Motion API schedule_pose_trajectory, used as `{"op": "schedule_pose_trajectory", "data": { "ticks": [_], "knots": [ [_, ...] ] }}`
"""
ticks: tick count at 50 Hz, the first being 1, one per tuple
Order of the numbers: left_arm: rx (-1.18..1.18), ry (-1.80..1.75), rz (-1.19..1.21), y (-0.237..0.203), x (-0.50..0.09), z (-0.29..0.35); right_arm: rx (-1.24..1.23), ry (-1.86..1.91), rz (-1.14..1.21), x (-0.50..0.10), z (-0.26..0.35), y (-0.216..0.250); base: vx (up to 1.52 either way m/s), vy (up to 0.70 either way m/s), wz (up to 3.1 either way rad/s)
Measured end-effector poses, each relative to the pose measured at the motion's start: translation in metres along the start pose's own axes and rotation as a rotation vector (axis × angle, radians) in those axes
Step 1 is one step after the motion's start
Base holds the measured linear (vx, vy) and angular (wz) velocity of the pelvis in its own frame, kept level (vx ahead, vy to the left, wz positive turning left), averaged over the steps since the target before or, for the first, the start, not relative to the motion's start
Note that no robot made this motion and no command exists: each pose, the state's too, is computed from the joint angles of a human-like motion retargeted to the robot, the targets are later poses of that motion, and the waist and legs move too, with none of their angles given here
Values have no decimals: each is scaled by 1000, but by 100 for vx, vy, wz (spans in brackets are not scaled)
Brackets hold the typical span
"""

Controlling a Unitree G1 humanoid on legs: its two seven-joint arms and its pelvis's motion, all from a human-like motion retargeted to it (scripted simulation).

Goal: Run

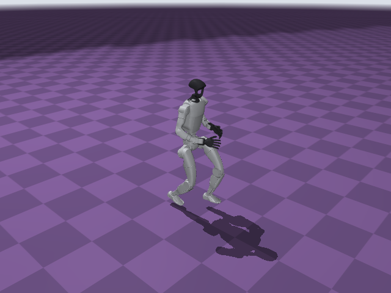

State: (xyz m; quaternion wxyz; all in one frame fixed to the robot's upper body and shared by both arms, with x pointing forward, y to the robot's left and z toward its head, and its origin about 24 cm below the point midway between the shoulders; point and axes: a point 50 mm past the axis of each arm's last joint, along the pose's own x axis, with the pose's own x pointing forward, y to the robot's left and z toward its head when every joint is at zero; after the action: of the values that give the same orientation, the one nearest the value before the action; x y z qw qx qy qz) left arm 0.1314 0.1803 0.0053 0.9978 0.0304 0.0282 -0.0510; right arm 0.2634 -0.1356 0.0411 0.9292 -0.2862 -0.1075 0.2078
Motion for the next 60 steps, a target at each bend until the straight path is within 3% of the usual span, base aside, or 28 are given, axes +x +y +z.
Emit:
{"op": "schedule_pose_trajectory", "data": {
  "ticks": [5, 10, 15, 20, 24, 28, 32, 37, 43, 49, 55, 60],
  "knots": [
    [-21, -387, -113, -16, 47, 73, 198, 113, 116, -40, -14, 40, -89, 10, 42],
    [-56, -541, -173, -25, 46, 105, 284, 142, 119, -55, -11, 52, -90, 8, -12],
    [-57, -367, -85, -11, 24, 80, 158, -7, 35, -21, 12, 23, -98, 1, -13],
    [-95, 43, 96, 8, -35, 14, 38, -138, -94, 21, 37, -17, -108, -2, -2],
    [-125, 215, 162, 14, -83, -1, 12, -197, -33, 17, 49, -20, -108, -2, 52],
    [-137, 214, 121, 12, -84, 4, 26, -222, 33, -1, 54, -13, -107, 6, 57],
    [-48, 51, -87, 2, -41, 24, 58, -207, 81, -18, 53, -4, -117, 13, 11],
    [77, -474, -368, -29, 41, 105, 158, -21, 139, -54, 23, 11, -140, 17, -36],
    [-25, -781, -458, -50, 44, 159, 354, 195, 103, -94, -8, 39, -158, 16, -49],
    [-70, -541, -293, -29, 26, 118, 357, 47, 29, -58, 10, 24, -160, 7, -29],
    [-64, -116, -104, 1, -32, 52, 251, -177, -37, -38, 46, -13, -156, 2, 15],
    [-17, -141, -121, 8, -29, 58, 240, -155, -85, -44, 41, -21, -149, 5, 22]
  ]
}}
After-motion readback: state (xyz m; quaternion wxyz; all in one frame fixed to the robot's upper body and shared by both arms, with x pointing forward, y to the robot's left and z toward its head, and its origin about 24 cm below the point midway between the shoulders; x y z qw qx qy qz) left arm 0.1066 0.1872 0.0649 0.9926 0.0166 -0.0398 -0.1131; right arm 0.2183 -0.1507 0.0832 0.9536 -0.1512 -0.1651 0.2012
